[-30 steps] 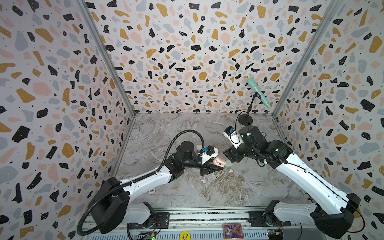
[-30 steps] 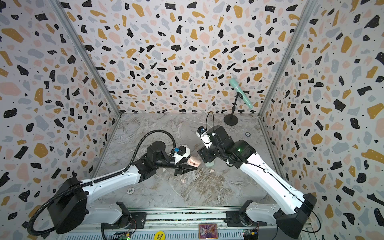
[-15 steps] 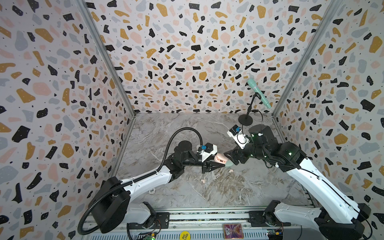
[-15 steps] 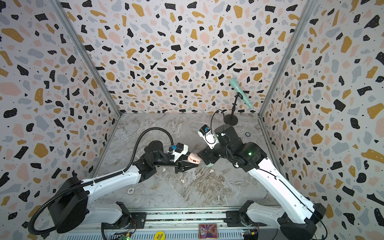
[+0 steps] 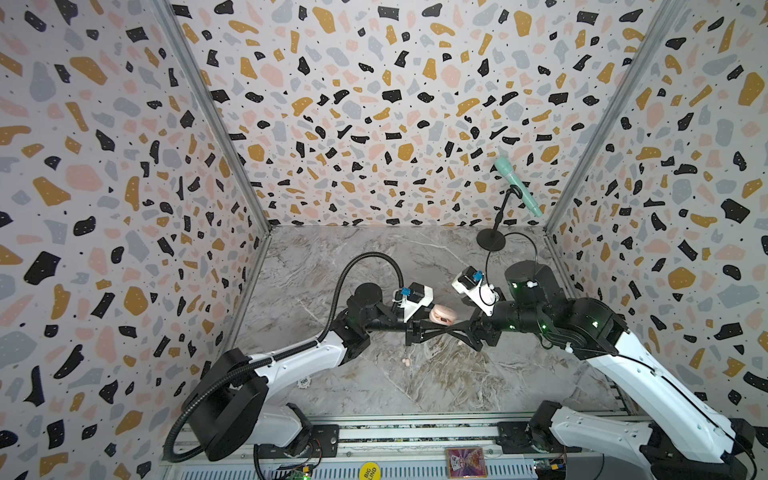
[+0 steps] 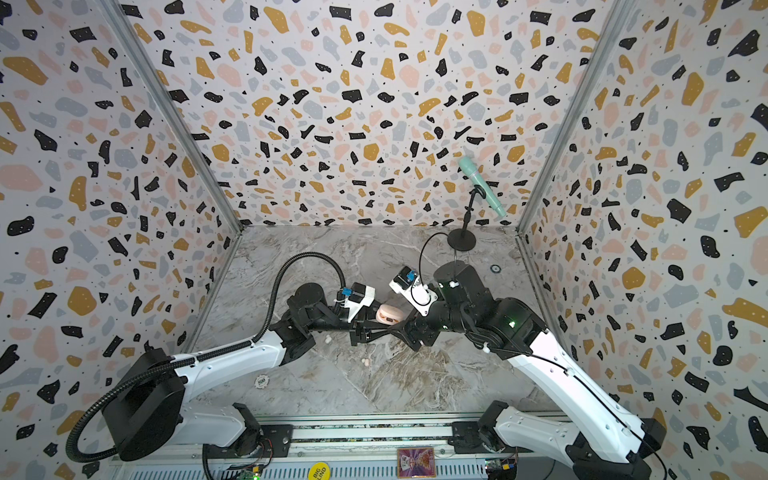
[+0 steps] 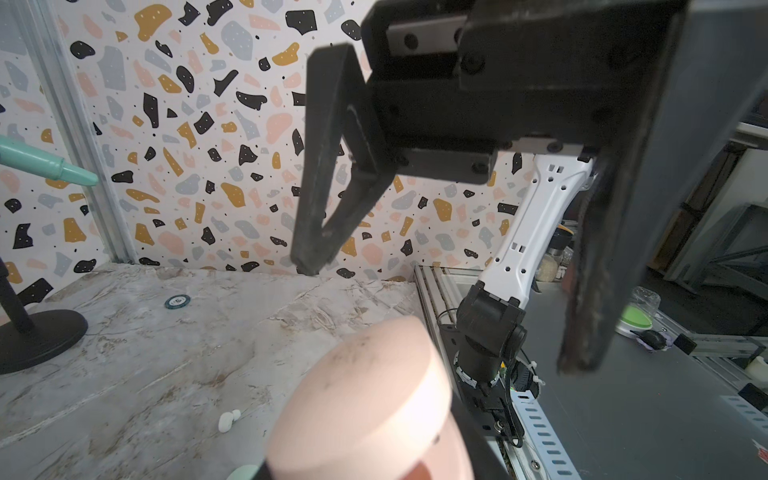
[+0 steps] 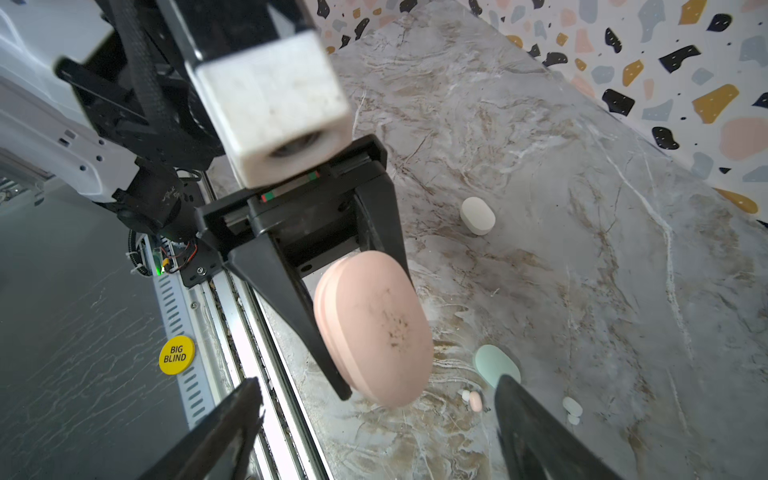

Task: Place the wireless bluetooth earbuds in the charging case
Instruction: 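Pull the lid of the pink case open with the right gripper, then release the open lid and move the right gripper toward the table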

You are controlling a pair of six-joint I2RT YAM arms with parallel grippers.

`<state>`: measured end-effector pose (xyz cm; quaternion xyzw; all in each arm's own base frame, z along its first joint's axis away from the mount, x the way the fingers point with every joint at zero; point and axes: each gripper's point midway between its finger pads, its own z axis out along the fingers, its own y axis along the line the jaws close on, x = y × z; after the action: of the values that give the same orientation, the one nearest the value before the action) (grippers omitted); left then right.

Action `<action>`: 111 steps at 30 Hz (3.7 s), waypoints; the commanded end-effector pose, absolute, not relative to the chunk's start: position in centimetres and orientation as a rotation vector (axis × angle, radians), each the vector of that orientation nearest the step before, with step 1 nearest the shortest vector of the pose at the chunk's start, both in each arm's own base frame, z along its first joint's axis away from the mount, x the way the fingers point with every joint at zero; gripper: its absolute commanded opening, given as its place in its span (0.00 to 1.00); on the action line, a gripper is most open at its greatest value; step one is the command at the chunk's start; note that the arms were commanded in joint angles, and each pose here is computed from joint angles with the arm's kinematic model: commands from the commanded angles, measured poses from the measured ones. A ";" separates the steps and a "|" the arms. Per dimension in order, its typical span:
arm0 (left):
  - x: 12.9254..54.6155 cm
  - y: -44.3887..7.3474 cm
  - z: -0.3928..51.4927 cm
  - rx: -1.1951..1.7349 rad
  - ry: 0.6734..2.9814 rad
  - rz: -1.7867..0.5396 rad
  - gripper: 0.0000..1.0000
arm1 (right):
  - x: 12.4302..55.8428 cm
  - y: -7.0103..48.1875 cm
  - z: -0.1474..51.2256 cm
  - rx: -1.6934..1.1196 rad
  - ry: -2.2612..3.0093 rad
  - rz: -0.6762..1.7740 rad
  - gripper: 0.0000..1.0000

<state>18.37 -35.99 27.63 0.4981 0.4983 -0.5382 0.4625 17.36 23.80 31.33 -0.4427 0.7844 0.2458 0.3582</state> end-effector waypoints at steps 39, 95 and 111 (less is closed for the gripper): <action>17.2 -36.3 27.5 1.253 1.191 -1.339 0.23 | 24.8 22.2 32.6 -0.920 2.085 0.625 0.89; 22.0 -31.8 26.3 1.008 1.345 -1.235 0.23 | 22.0 16.7 16.5 -0.165 2.588 0.694 0.94; 22.1 -31.5 26.6 0.993 1.336 -1.232 0.23 | 23.5 18.3 7.7 -0.372 2.632 0.656 0.77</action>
<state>22.35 -31.97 24.96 0.4095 0.5808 -0.5116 0.4829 22.74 17.60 7.53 -0.1045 0.9517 0.2284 0.1765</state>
